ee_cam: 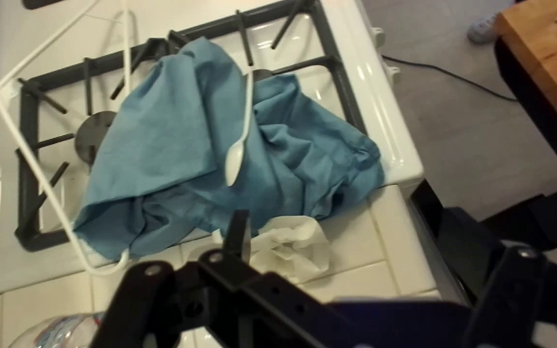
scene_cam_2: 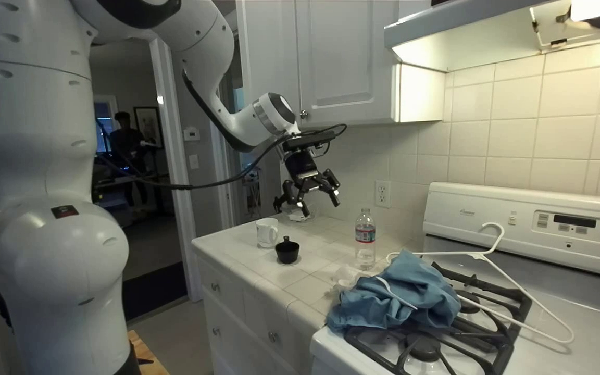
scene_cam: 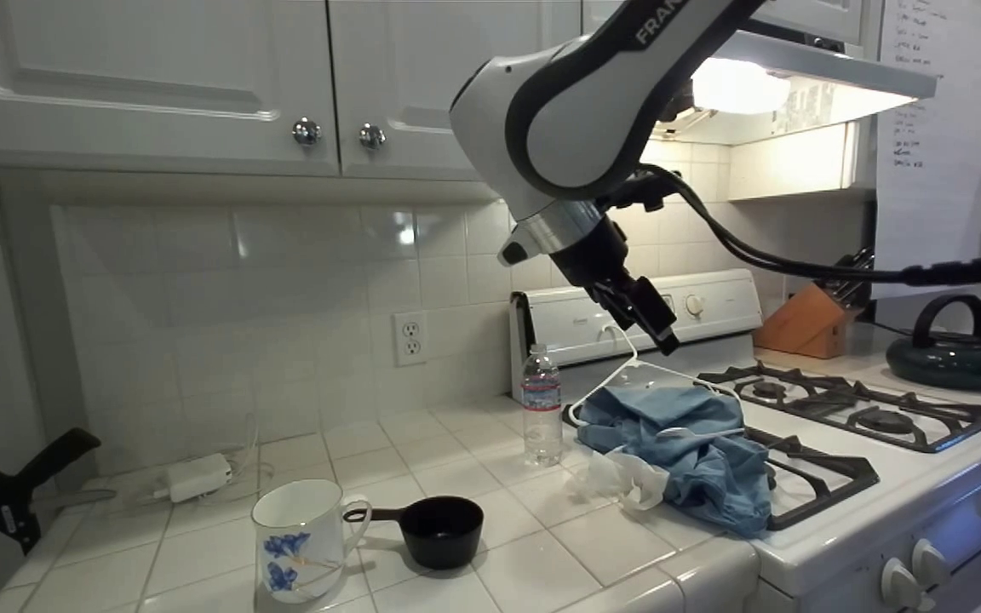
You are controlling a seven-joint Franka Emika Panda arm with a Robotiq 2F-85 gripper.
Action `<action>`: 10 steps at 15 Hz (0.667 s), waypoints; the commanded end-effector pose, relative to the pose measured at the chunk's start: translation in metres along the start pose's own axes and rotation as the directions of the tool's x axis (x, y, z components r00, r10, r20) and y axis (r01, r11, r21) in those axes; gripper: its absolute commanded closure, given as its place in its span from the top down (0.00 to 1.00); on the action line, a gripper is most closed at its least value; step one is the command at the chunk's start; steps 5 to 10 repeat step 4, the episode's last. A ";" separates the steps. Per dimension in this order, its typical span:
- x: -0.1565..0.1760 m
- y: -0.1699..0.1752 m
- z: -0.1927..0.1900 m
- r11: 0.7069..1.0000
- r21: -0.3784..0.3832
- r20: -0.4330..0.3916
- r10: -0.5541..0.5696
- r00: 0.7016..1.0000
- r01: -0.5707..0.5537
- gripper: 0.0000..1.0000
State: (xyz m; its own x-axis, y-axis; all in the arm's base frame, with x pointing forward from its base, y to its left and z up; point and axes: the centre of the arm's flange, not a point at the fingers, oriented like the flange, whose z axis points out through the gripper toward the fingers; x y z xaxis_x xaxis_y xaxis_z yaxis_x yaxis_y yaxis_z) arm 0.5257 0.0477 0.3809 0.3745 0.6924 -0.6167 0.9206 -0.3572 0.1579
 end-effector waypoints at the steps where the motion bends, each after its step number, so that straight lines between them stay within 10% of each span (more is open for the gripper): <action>1: -0.030 -0.039 0.018 0.984 0.109 -0.079 0.151 0.985 -0.142 1.00; 10: -0.016 -0.017 0.011 0.993 0.079 -0.029 0.085 0.996 -0.083 1.00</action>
